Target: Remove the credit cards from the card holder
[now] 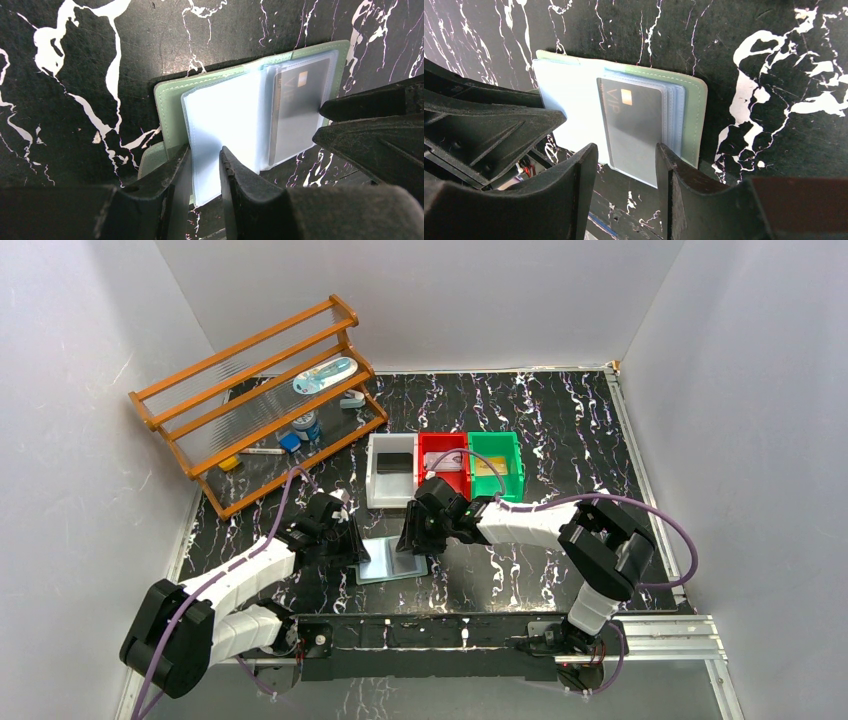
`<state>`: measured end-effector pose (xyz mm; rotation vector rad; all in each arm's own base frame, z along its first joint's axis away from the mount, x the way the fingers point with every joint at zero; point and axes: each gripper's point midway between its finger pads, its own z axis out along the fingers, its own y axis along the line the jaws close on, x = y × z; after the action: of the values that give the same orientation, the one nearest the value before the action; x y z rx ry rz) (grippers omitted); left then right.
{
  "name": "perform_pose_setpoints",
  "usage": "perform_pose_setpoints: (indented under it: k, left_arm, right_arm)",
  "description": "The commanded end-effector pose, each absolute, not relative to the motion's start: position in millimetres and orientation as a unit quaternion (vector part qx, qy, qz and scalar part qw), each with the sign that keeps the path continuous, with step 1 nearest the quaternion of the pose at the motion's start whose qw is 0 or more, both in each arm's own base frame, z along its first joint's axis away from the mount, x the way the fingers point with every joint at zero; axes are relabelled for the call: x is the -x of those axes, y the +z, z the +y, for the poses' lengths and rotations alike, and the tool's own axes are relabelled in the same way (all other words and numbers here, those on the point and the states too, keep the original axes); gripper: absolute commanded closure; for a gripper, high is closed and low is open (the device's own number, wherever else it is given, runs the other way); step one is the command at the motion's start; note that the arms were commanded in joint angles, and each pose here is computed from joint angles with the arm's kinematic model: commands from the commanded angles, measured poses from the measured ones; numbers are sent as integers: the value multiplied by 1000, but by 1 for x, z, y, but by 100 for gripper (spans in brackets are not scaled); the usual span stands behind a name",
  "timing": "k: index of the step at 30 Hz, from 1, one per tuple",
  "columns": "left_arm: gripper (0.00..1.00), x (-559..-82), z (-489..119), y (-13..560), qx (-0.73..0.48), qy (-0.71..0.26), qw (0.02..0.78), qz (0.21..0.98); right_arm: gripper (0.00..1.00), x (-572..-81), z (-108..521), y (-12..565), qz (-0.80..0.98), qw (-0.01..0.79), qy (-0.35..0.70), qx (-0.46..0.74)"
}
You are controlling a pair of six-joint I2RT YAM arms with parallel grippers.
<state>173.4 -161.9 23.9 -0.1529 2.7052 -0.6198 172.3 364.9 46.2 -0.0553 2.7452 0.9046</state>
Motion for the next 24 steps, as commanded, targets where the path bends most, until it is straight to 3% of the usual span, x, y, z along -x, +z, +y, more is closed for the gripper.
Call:
perform_pose_setpoints:
  k: [1, 24]
  left_arm:
    - [76, -165, -161, 20, 48, -221, 167, 960]
    - [76, -166, -165, 22, 41, -231, 165, 958]
  right_arm:
    - [45, -178, 373, 55, 938, 136, 318, 24]
    - [46, -174, 378, 53, 935, 125, 330, 33]
